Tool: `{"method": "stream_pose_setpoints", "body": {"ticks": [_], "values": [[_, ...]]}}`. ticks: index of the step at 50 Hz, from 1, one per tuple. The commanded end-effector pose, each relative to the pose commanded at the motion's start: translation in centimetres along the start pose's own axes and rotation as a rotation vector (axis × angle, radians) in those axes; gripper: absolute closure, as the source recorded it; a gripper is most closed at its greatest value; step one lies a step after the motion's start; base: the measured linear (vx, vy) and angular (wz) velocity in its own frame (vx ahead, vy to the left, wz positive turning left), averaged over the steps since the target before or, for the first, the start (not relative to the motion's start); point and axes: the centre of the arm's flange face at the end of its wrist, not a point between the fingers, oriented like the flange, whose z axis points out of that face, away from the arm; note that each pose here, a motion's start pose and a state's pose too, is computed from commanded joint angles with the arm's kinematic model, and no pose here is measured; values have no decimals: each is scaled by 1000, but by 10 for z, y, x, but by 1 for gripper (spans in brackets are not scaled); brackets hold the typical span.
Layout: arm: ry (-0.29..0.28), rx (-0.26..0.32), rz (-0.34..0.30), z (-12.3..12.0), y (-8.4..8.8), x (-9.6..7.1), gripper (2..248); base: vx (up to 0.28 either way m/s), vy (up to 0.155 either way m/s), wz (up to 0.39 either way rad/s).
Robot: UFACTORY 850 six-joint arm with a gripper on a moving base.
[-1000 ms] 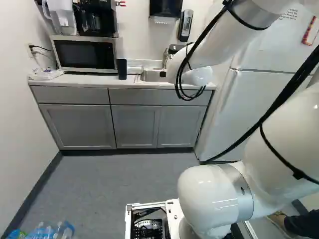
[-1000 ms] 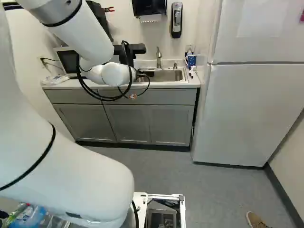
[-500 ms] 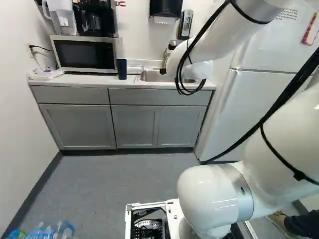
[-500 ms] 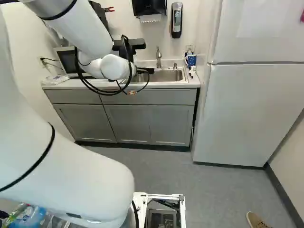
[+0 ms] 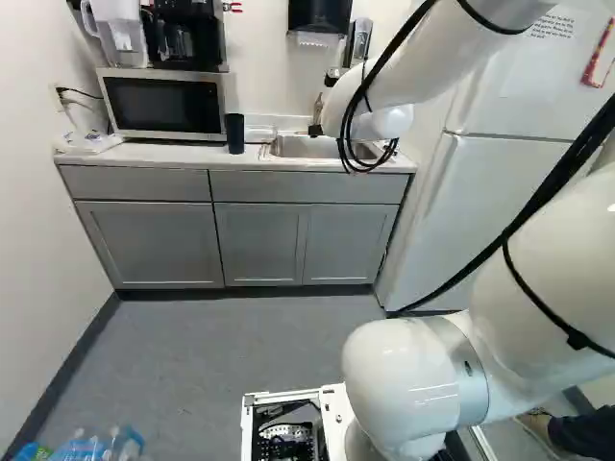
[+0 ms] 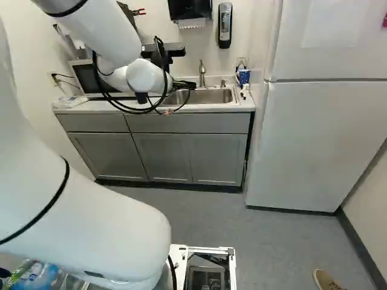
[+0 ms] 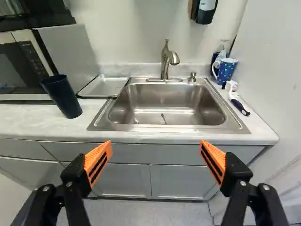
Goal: Rinse the cup and place it in the tray
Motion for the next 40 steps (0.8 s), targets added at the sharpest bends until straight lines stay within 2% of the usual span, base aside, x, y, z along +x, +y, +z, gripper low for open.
{"method": "stream_pose_setpoints", "body": {"ticks": [40], "values": [[-41, 0, 0, -2, 0, 35, 3, 0, 0, 0]]}}
